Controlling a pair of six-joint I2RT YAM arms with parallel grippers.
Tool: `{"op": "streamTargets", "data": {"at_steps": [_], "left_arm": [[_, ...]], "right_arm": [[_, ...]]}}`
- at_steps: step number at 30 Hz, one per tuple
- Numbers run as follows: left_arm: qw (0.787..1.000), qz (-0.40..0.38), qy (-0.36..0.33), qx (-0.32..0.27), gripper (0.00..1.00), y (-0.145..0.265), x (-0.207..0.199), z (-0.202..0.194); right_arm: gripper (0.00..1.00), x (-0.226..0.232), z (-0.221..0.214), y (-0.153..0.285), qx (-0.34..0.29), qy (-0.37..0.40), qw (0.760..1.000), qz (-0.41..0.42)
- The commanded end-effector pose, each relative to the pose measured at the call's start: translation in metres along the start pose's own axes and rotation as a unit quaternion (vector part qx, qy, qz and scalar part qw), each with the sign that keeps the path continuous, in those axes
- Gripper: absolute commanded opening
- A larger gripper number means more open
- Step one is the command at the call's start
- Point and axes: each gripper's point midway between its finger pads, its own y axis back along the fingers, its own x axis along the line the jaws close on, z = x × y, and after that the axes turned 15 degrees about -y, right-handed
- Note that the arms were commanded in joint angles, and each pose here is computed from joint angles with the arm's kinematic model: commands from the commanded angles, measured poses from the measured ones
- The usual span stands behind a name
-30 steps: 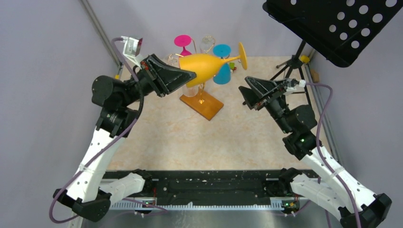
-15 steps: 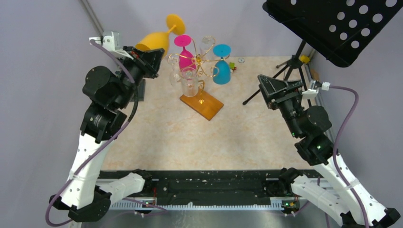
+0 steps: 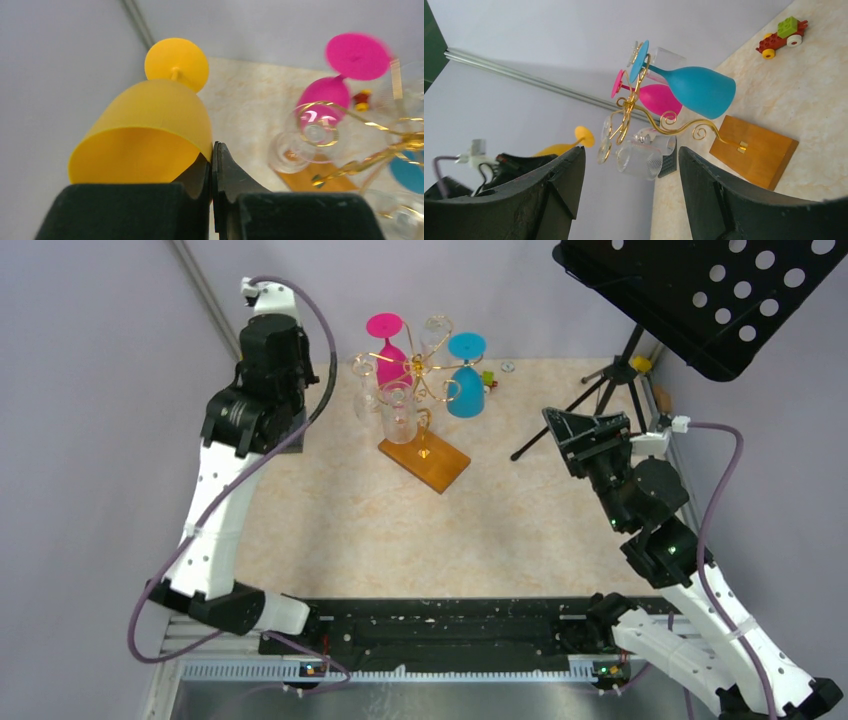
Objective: Take the wine glass off the wine glass rack
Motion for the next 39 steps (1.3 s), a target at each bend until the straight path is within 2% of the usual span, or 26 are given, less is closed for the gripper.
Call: {"op": "streamTargets", "data": {"at_steps": [1, 5, 9, 13, 17, 24, 32, 35, 39], "left_arm": [[0.985, 0.028, -0.074, 0.155, 0.00, -0.022, 0.011, -0.071], [0.983, -0.003, -0.016, 0.185, 0.00, -0.036, 0.017, -0.101], [0.971, 0.007, 0.020, 0.240, 0.00, -0.044, 0.039, -0.139], [0.956, -0.016, 0.042, 0.290, 0.00, -0.049, 0.031, -0.175], [0.945, -0.046, 0.087, 0.312, 0.00, -0.054, 0.029, -0.201], [0.925, -0.064, 0.090, 0.364, 0.00, -0.058, 0.024, -0.234], [0.897, -0.043, 0.093, 0.430, 0.00, -0.063, 0.035, -0.284], [0.886, -0.057, 0.102, 0.449, 0.00, -0.063, 0.033, -0.287], [0.883, -0.054, 0.099, 0.455, 0.00, -0.065, 0.035, -0.289]], "right_arm": [[0.69, 0.015, 0.014, 0.006, -0.022, 0.005, 1.000, 0.015], [0.69, 0.013, 0.017, 0.008, -0.028, 0.014, 0.999, 0.010], [0.68, 0.013, 0.023, 0.014, -0.038, 0.017, 0.999, 0.011], [0.68, 0.013, 0.026, 0.019, -0.044, 0.013, 0.999, 0.012], [0.68, 0.015, 0.029, 0.022, -0.046, 0.019, 0.999, 0.013], [0.68, 0.014, 0.027, 0.026, -0.039, 0.008, 0.999, 0.015], [0.68, 0.017, 0.028, 0.027, -0.039, 0.009, 0.999, 0.019], [0.68, 0.017, 0.026, 0.026, -0.038, 0.003, 0.999, 0.020], [0.68, 0.019, 0.023, 0.025, -0.029, 0.000, 0.999, 0.027]]}}
